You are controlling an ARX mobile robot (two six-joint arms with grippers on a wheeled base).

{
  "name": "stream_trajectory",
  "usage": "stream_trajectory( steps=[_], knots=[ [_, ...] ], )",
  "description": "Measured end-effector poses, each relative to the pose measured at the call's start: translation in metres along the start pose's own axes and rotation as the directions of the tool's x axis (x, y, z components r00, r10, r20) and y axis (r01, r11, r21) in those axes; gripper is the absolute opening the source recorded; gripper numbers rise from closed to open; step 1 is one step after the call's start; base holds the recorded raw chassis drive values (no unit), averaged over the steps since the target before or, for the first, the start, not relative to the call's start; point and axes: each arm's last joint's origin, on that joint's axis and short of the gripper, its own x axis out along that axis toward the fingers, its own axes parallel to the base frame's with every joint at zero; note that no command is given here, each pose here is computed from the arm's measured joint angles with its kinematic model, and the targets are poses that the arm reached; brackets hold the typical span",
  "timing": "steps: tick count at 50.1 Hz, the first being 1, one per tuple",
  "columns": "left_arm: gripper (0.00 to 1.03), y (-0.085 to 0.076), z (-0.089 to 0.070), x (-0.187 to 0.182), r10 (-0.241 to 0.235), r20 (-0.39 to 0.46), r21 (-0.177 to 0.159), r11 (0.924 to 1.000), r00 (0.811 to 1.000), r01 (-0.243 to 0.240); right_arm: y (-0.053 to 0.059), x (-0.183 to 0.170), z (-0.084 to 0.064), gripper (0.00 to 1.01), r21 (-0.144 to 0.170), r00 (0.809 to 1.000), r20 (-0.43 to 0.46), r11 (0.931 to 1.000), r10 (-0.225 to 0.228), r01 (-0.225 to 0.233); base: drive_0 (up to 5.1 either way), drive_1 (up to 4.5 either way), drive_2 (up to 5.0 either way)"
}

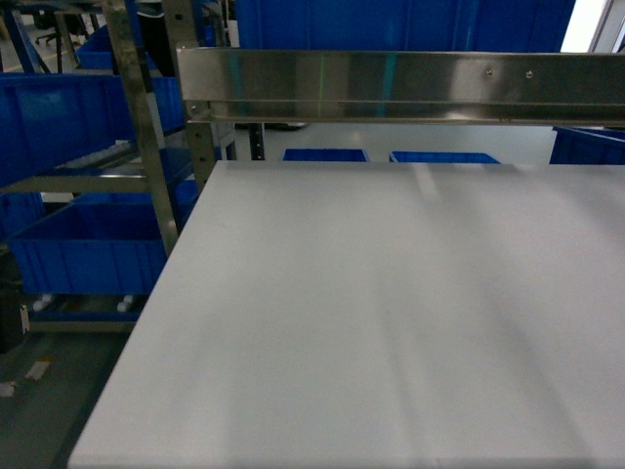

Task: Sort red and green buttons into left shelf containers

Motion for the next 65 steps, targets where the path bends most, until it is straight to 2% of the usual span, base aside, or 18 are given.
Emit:
stream_trajectory(
  steps=[65],
  knots=[
    [0.38,0.0,-0.0002,0.0,0.0,-0.001,0.001,1.0,1.0,0.0,0.0,-0.0001,-0.0003,0.26,0.0,1.0,0.0,1.0,0.0,0.0,-5.0,2.44,2.4]
  ],
)
